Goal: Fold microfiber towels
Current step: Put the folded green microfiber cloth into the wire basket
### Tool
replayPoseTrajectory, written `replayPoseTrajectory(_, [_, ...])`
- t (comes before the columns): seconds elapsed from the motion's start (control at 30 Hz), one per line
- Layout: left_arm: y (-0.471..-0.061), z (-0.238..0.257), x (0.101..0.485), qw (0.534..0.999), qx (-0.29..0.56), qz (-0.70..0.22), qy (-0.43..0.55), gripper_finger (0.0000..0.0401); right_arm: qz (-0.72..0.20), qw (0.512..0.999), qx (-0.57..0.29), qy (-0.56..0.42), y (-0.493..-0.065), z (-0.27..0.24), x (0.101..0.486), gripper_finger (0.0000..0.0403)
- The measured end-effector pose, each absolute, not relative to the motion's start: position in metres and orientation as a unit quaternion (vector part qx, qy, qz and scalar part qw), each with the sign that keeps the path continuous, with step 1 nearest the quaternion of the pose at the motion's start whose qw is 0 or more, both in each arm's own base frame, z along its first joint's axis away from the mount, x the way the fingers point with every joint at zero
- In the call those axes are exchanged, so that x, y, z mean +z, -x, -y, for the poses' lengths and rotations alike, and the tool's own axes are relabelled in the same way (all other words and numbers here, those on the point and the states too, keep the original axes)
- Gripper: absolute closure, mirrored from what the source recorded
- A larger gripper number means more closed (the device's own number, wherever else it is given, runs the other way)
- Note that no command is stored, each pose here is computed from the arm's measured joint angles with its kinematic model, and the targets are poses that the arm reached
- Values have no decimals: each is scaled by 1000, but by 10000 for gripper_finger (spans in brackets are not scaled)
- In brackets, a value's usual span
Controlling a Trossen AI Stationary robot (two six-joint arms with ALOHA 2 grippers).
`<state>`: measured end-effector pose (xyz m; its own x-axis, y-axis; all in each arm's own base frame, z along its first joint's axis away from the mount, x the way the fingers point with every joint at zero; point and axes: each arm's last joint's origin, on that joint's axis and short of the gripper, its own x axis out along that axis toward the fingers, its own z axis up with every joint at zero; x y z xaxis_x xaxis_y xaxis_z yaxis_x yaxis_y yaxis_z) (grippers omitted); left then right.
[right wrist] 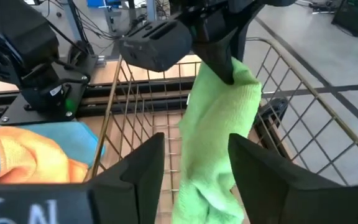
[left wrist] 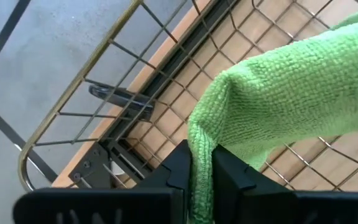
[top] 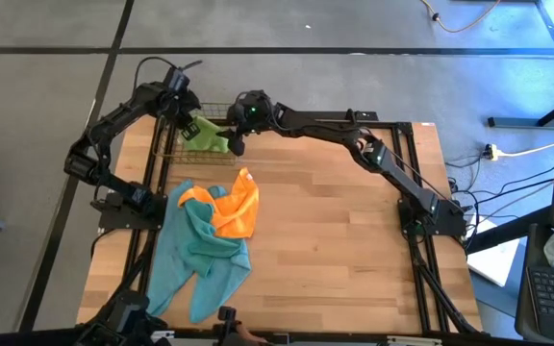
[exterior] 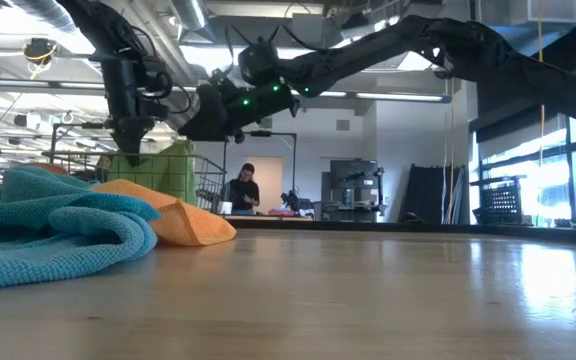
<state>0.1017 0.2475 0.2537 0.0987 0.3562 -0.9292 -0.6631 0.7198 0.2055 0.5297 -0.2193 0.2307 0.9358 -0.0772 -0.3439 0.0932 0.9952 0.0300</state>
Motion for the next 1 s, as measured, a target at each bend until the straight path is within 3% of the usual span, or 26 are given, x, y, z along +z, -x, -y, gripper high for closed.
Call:
replayPoseTrajectory(0.13, [-102,-248,254,733,353,-564,143,395,-175,983,-52,-20,-529,220,231,225])
replayPoseTrajectory(0.3, [-107,-240,259,748,339,-551,152,399,-186,977,-101,12,-528,225,230,233])
replayPoseTrajectory(0.47, [-113,-223,273,770,304,-551,101,400,-166,979,-112,38,-526,233,235,228])
replayPoseTrajectory(1.0, [-104,-182,319,829,298,-472,21,401,-134,991,6,25,-519,252,228,219])
